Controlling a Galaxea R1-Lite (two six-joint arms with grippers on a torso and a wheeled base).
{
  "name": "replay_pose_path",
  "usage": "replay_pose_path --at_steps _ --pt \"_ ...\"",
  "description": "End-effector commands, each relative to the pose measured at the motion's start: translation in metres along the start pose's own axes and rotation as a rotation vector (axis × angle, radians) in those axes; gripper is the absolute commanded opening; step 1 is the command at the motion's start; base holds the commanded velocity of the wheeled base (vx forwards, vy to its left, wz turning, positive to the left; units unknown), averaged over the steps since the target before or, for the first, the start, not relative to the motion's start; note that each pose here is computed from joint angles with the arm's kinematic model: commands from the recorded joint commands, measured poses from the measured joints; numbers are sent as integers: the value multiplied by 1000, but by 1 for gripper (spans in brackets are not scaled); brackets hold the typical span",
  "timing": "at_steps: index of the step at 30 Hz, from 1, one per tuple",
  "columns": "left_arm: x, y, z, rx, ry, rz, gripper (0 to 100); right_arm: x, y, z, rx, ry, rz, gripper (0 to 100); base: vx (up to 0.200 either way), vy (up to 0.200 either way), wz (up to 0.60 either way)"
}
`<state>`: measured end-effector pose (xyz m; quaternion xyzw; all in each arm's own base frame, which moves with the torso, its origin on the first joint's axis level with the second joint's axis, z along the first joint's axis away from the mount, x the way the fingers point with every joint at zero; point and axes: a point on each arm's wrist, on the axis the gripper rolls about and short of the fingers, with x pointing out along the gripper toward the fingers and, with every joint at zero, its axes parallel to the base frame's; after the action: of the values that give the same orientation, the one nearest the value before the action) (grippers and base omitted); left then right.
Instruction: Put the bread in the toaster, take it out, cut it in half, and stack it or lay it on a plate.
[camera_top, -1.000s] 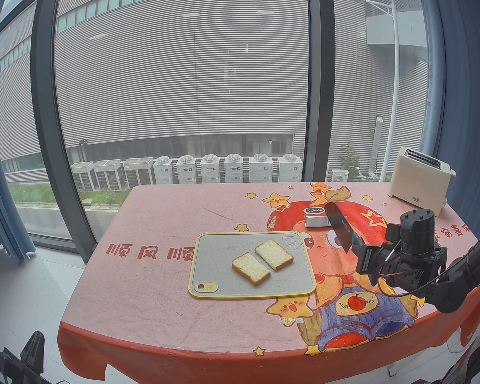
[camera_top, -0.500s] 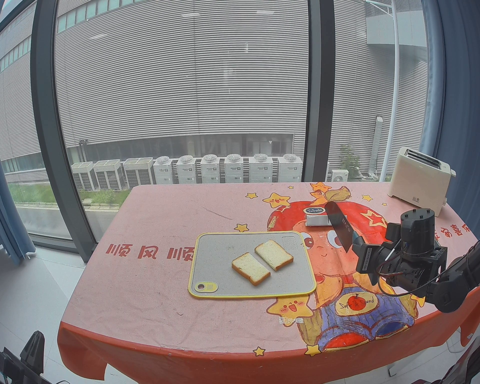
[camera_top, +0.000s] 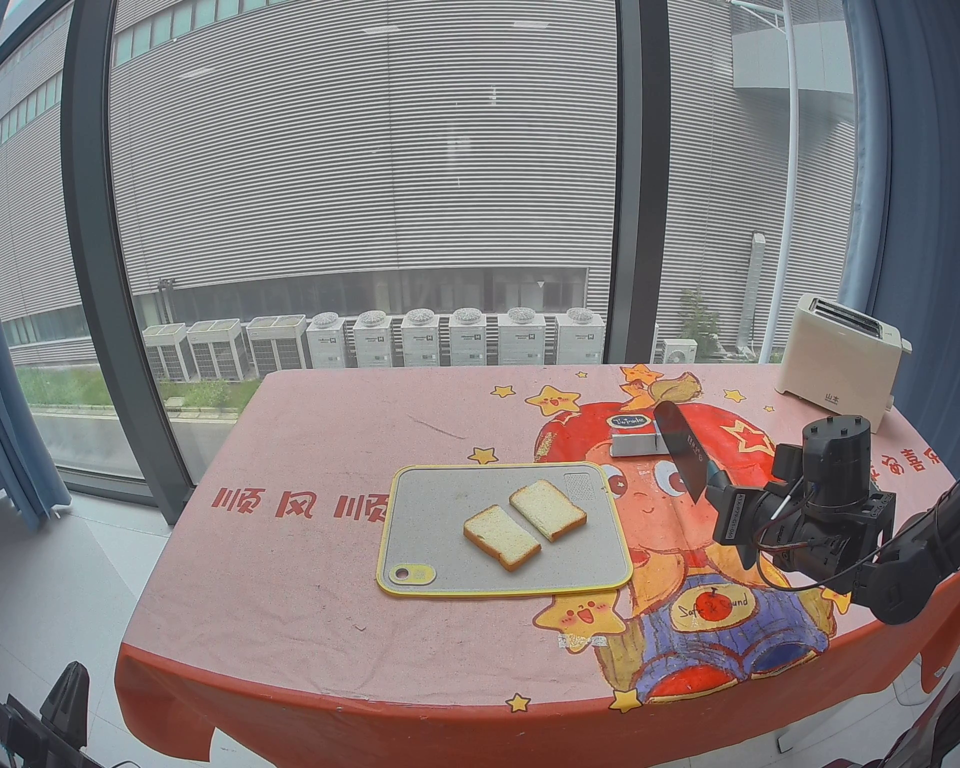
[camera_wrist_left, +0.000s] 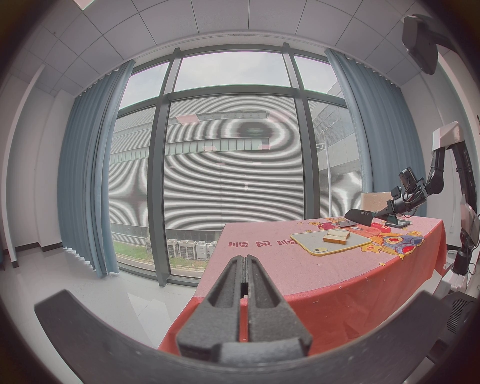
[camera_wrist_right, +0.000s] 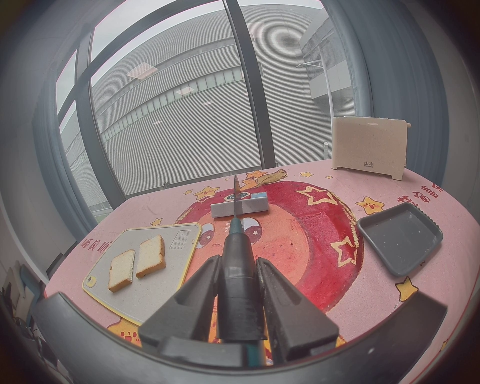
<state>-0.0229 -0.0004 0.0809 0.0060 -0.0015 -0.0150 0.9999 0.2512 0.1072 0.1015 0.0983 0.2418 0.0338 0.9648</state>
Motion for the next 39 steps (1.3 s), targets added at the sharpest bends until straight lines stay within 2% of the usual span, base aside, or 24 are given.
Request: replay_pose_path --at_steps 1,39 --pt "0 0 -5 -1 1 -1 0 1 0 -2 -3 7 0 0 0 0 0" --pt "0 0 -5 0 1 -1 0 -2 5 -4 -16 6 10 0 0 0 0"
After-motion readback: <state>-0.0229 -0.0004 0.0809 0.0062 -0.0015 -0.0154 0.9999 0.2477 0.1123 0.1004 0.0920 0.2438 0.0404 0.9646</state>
